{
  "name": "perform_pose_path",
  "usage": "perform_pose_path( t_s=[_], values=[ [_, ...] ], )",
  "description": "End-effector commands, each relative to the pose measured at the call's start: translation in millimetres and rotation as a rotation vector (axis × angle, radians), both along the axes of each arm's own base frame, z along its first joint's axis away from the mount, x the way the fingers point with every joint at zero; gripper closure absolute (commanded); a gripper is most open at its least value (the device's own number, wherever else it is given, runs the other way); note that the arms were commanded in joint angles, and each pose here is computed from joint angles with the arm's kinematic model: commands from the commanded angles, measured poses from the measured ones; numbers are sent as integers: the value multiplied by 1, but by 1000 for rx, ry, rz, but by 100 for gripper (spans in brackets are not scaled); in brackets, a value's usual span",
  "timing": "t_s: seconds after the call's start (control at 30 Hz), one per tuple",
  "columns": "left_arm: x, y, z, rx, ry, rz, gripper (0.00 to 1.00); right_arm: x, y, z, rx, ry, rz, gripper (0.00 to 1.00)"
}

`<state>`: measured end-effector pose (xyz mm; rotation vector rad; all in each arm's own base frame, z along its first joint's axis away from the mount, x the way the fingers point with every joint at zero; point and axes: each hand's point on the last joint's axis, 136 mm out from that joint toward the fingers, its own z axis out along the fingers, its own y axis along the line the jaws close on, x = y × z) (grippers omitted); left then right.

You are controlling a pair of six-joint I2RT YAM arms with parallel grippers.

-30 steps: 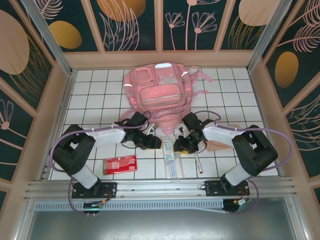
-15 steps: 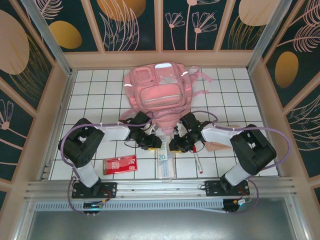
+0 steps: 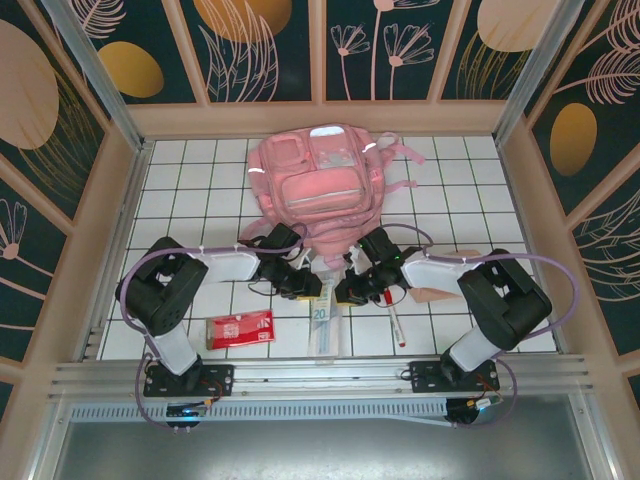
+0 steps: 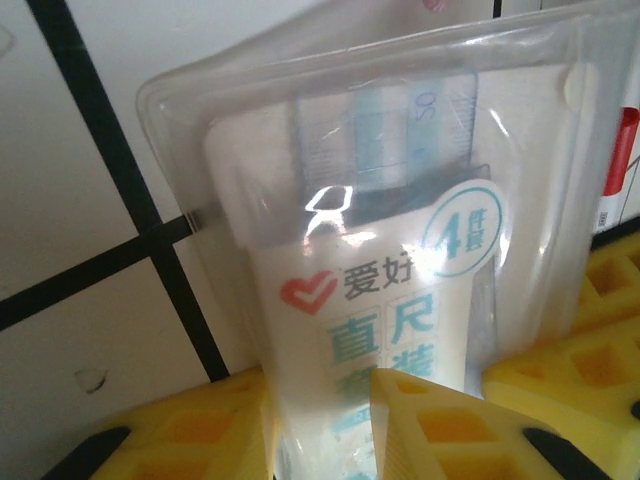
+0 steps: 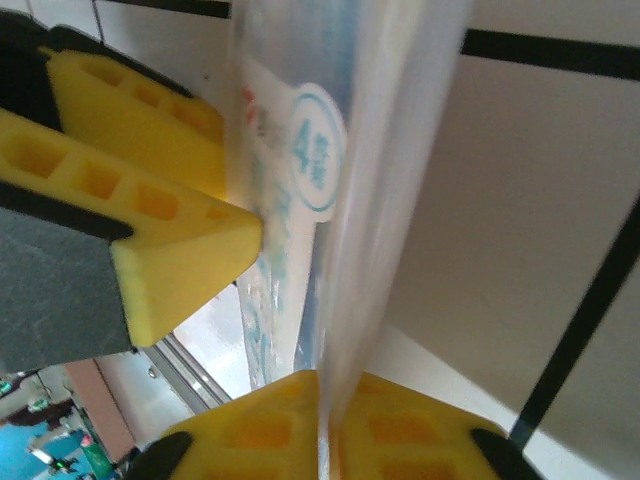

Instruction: Pack the student bag

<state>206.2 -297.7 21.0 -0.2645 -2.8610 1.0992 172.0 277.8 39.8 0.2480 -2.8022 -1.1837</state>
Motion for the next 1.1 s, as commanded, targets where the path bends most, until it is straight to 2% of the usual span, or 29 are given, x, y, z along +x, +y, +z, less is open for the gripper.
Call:
perform_pose_path(
  t_s=[0.0, 0.2, 0.33, 0.47, 0.53, 0.6, 0.73, 0.8, 0.87, 0.93, 1.0, 1.07],
  values=[
    [1, -3, 22, -26, -79, -30, 72, 1, 4, 6, 14, -18, 0, 99],
    [4, 14, 41, 8, -179, -7, 68, 4, -15, 8, -42, -41, -31, 100],
    [18, 20, 62, 4, -280, 22, 66, 6, -20, 9, -50, -49, -45, 100],
    [35, 21, 90, 1, -441, -1, 63, 10, -26, 14, -62, -68, -64, 100],
    [47, 28, 97, 60, -516, -2, 63, 11, -31, 13, -78, -63, -73, 100],
    [64, 44, 108, 146, -612, 66, 63, 12, -38, 11, -107, -66, -81, 100],
    [77, 52, 140, 138, -796, 98, 58, 14, -53, -1, -182, -69, -114, 100],
    [74, 48, 148, 104, -860, 34, 48, 16, -59, -4, -213, -82, -133, 95],
    [78, 50, 148, 128, -881, 32, 42, 18, -63, -5, -234, -94, -147, 91],
    [85, 57, 155, 155, -904, 89, 36, 21, -65, -3, -247, -101, -163, 84],
    [89, 61, 168, 121, -942, 163, 20, 24, -72, -1, -284, -114, -192, 75],
    [90, 63, 176, 90, -964, 199, 9, 30, -82, 5, -331, -142, -222, 70]
  ],
)
